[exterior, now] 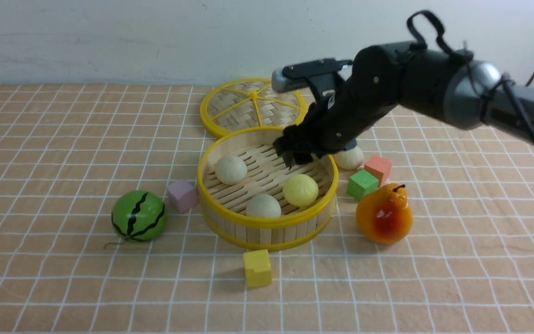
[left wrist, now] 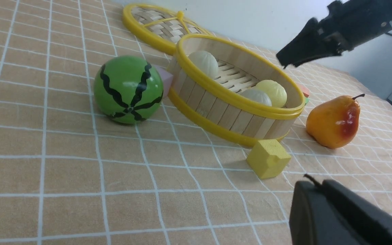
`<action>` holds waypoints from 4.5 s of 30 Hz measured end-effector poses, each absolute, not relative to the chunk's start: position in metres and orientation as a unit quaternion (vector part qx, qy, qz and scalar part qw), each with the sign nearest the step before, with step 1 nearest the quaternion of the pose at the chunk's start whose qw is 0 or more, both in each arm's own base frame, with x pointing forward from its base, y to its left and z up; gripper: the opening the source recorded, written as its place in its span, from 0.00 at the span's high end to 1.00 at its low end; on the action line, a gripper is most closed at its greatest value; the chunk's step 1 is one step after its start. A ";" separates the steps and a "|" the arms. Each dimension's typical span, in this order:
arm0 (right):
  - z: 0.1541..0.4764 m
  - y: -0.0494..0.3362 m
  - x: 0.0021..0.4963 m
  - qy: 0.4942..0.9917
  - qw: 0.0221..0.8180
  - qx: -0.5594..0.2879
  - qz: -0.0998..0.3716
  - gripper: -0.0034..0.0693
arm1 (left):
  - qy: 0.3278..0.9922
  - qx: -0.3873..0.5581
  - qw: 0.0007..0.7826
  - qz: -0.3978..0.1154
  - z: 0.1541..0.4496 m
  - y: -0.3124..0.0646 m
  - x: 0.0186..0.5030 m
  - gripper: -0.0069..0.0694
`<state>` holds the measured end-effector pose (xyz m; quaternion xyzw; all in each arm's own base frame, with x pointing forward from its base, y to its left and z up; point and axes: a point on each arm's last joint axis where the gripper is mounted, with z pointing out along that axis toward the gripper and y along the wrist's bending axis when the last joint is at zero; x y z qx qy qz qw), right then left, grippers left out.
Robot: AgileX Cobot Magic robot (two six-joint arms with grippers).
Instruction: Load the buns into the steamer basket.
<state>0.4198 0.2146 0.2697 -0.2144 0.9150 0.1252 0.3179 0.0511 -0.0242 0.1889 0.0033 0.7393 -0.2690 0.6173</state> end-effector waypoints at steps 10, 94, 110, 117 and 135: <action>0.236 0.124 0.462 0.954 0.274 -0.095 0.073 0.51 | 0.739 0.003 0.617 -0.269 0.189 -0.024 0.051 0.88; 0.384 0.171 0.392 0.925 0.286 -0.218 0.123 0.85 | 0.739 0.003 0.617 -0.269 0.189 -0.024 0.051 0.82; 0.434 0.104 0.229 0.935 0.289 -0.164 0.127 0.97 | 0.739 0.003 0.617 -0.269 0.189 -0.024 0.051 0.80; 0.447 0.096 0.211 0.925 0.314 -0.166 0.133 0.97 | 0.739 0.003 0.617 -0.269 0.189 -0.024 0.051 0.79; 0.403 0.060 0.182 0.918 0.347 -0.187 0.054 0.96 | 0.739 0.003 0.617 -0.269 0.189 -0.024 0.051 0.77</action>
